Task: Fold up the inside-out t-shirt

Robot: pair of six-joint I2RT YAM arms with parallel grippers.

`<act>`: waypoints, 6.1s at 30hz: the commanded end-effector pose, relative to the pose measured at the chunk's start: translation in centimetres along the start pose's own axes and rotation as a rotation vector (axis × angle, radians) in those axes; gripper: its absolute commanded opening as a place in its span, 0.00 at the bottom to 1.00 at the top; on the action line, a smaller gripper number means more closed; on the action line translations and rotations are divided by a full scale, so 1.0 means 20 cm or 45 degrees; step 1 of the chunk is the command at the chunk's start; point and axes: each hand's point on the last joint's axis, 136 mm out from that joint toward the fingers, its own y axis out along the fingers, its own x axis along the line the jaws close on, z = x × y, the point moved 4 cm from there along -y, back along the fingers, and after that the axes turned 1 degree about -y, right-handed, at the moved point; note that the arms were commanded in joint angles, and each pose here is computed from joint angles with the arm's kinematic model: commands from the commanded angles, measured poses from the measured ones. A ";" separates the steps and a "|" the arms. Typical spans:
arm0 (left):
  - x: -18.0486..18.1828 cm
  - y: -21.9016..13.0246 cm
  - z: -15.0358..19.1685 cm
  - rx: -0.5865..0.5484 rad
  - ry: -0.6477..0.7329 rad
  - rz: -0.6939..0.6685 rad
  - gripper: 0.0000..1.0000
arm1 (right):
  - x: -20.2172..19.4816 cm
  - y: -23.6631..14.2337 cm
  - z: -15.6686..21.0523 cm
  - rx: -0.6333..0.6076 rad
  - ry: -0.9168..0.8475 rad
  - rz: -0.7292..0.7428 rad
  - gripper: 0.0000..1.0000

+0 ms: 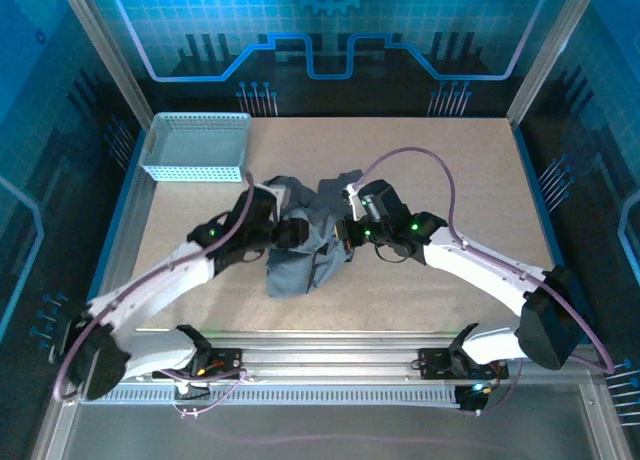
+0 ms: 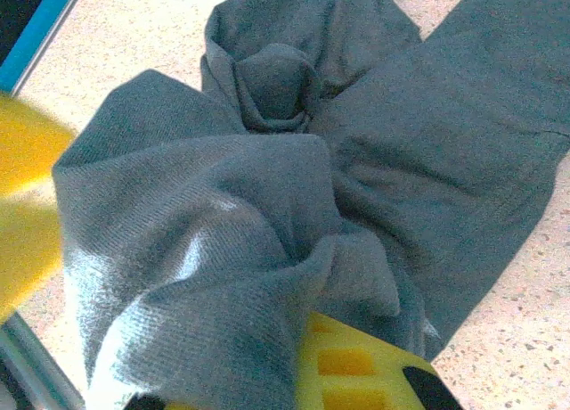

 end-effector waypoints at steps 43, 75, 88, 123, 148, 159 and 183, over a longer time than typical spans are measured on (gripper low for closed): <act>-0.04 0.33 0.11 0.167 -0.016 0.319 0.00 | -0.35 -0.03 -0.08 0.120 0.107 0.186 0.01; -0.22 0.36 0.02 0.131 0.641 -0.256 0.52 | -0.38 -0.16 -0.17 -0.018 0.075 0.346 0.59; -0.24 0.55 0.06 0.257 0.573 -0.297 0.51 | -0.42 -0.23 -0.03 -0.025 0.135 0.369 0.63; -0.15 0.09 -0.11 -0.113 0.152 0.026 0.00 | 0.02 0.15 0.11 0.098 0.074 0.102 0.47; -0.09 0.07 -0.13 -0.121 0.049 0.084 0.00 | 0.00 0.29 0.03 0.051 -0.129 0.370 0.26; -0.05 0.04 -0.18 -0.135 0.049 0.029 0.00 | 0.06 -0.04 -0.03 -0.039 -0.163 0.288 0.01; 0.38 0.04 0.07 -0.086 -0.203 -0.160 0.00 | -0.02 0.23 0.05 0.109 -0.014 0.046 0.45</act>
